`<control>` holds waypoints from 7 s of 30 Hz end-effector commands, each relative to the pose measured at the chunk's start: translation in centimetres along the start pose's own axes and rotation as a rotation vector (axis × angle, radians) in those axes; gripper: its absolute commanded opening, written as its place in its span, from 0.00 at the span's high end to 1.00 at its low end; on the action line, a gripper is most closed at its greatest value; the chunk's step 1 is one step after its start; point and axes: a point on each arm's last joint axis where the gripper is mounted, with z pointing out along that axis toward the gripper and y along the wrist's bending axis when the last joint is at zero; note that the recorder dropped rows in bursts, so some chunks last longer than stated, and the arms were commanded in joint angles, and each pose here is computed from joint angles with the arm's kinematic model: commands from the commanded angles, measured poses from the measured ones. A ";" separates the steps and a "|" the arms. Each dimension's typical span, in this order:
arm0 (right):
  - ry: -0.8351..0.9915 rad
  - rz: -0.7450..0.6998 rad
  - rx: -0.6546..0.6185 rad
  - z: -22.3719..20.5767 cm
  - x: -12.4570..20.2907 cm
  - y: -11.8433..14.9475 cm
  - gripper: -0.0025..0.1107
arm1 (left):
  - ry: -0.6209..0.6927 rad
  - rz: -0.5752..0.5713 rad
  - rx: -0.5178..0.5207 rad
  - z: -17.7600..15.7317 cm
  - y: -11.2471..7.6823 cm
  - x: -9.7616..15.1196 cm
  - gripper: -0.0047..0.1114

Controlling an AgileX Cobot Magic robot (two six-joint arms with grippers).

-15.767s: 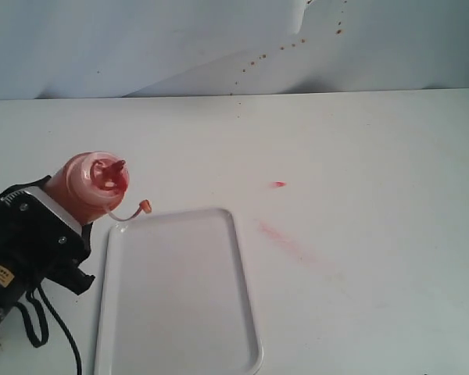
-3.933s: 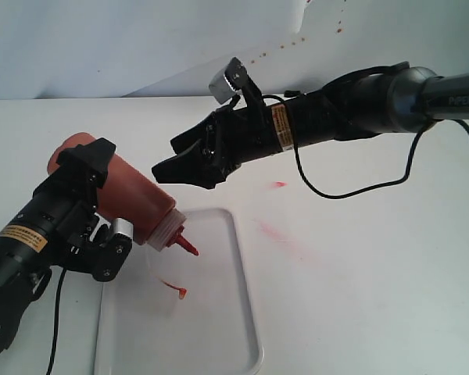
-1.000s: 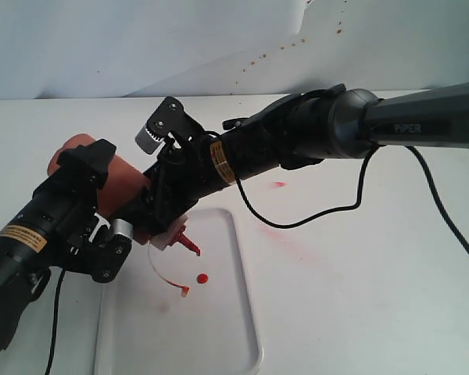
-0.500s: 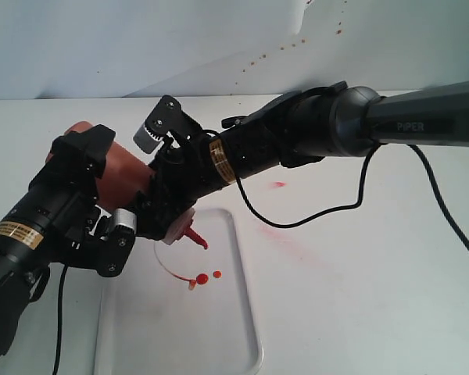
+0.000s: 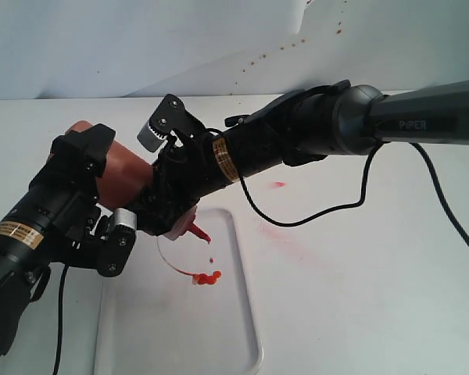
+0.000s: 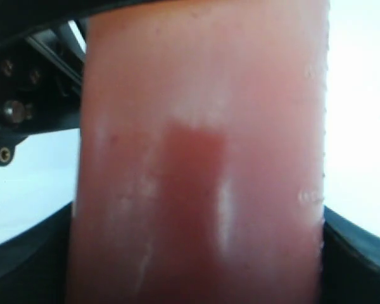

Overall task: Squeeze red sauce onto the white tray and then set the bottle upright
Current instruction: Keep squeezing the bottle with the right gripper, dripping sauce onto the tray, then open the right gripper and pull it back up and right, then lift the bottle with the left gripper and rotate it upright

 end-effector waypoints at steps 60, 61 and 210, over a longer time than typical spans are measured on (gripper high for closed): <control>-0.075 0.067 -0.009 -4.1 -1.6 -1.0 0.05 | 0.029 -0.032 -0.136 -0.1 1.9 0.3 0.96; -0.079 0.077 -0.010 -4.3 -1.8 -0.9 0.05 | 0.029 -0.032 -0.136 -0.1 1.9 0.3 0.96; -0.630 0.172 0.881 -20.8 2.0 2.1 0.98 | 0.227 -1.038 -0.075 -0.9 -0.4 2.3 0.96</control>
